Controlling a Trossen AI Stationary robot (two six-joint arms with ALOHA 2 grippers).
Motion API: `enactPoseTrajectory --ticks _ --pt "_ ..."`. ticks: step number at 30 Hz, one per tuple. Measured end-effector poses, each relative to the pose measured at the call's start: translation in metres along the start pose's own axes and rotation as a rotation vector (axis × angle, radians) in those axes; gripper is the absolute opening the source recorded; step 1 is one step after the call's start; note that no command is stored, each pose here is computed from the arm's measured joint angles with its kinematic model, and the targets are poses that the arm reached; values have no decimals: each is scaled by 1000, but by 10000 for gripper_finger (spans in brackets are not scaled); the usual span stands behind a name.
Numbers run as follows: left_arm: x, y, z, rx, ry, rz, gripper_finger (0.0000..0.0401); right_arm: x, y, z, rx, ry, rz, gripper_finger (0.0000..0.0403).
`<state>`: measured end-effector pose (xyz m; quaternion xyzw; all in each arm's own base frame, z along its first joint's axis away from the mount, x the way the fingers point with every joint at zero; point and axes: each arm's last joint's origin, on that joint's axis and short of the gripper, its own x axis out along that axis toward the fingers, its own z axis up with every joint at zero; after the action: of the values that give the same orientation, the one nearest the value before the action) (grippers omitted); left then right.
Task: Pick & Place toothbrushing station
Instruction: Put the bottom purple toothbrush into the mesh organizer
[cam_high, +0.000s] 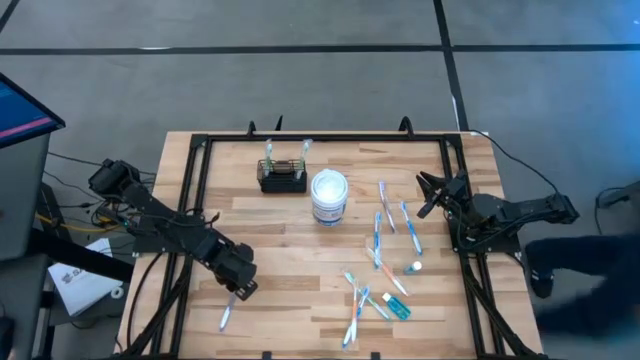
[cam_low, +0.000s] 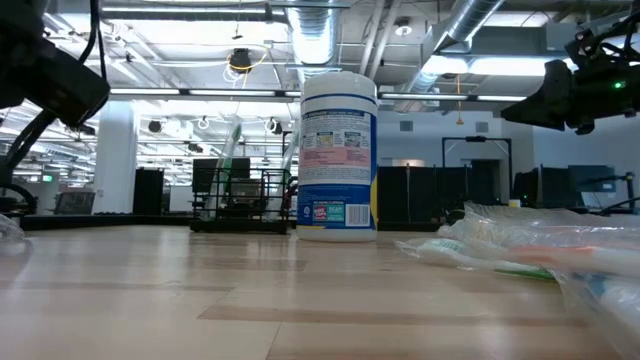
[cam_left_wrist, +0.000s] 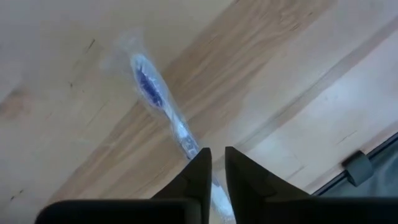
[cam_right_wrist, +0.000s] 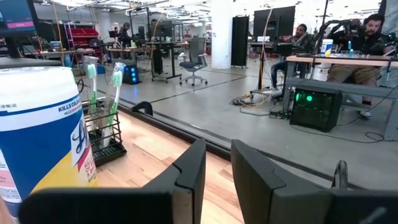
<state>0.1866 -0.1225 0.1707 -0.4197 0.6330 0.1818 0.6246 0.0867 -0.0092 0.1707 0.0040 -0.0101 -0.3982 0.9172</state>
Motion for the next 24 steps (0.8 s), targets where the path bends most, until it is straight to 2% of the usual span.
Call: enactPoseTrajectory --ticks 10,18,24 --pt "0 0 -1 8 -37 7 107 0 0 0 0 0 0 69" --pt "9 12 -1 3 -39 50 140 0 0 0 0 0 0 69" --pt "9 10 0 5 -66 39 158 0 0 0 0 0 0 69"
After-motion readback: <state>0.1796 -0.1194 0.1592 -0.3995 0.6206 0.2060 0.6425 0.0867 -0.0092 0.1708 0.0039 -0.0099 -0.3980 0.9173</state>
